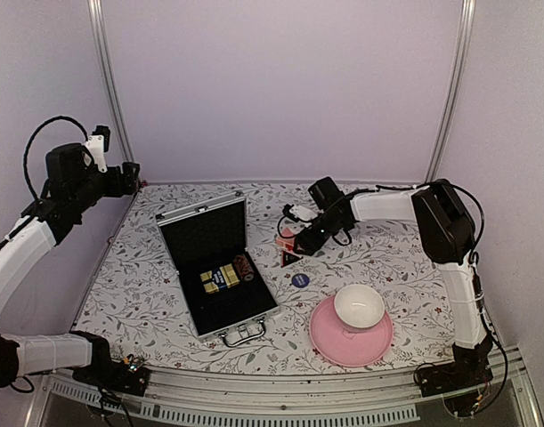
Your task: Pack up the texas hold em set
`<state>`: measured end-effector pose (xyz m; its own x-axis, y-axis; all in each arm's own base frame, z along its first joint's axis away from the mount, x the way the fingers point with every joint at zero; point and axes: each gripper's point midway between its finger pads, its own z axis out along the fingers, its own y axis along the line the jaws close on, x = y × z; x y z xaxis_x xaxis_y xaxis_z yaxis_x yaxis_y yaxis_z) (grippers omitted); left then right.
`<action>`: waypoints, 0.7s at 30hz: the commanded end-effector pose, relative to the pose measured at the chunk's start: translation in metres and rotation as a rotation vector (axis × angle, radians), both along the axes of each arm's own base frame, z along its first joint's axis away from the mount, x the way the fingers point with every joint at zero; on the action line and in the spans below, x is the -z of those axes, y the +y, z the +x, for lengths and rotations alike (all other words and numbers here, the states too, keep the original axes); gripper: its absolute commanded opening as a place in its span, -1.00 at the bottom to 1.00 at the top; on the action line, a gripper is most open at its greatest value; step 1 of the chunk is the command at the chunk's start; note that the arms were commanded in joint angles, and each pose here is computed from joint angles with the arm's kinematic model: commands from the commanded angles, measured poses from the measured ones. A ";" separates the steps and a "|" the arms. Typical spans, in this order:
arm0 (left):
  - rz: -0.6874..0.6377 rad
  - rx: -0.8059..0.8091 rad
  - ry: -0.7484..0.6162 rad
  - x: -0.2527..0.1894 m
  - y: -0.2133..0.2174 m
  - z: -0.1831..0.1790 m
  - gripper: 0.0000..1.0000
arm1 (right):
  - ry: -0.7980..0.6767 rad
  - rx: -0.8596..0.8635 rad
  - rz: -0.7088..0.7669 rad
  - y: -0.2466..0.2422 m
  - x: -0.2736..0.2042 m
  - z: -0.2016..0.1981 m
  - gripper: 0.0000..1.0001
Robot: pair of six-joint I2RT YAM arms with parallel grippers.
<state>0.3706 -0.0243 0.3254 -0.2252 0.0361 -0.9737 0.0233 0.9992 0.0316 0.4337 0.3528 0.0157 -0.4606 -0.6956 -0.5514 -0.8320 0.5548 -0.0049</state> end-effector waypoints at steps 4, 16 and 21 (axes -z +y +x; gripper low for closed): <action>-0.006 0.000 -0.010 0.000 0.002 0.000 0.91 | 0.085 -0.041 -0.036 -0.005 0.024 -0.021 0.13; -0.113 0.040 -0.067 -0.023 -0.008 -0.006 0.89 | -0.130 0.085 0.144 -0.010 -0.076 0.000 -0.09; -0.215 0.122 -0.110 -0.051 -0.026 -0.015 0.82 | -0.237 0.086 0.231 -0.016 -0.133 -0.008 -0.11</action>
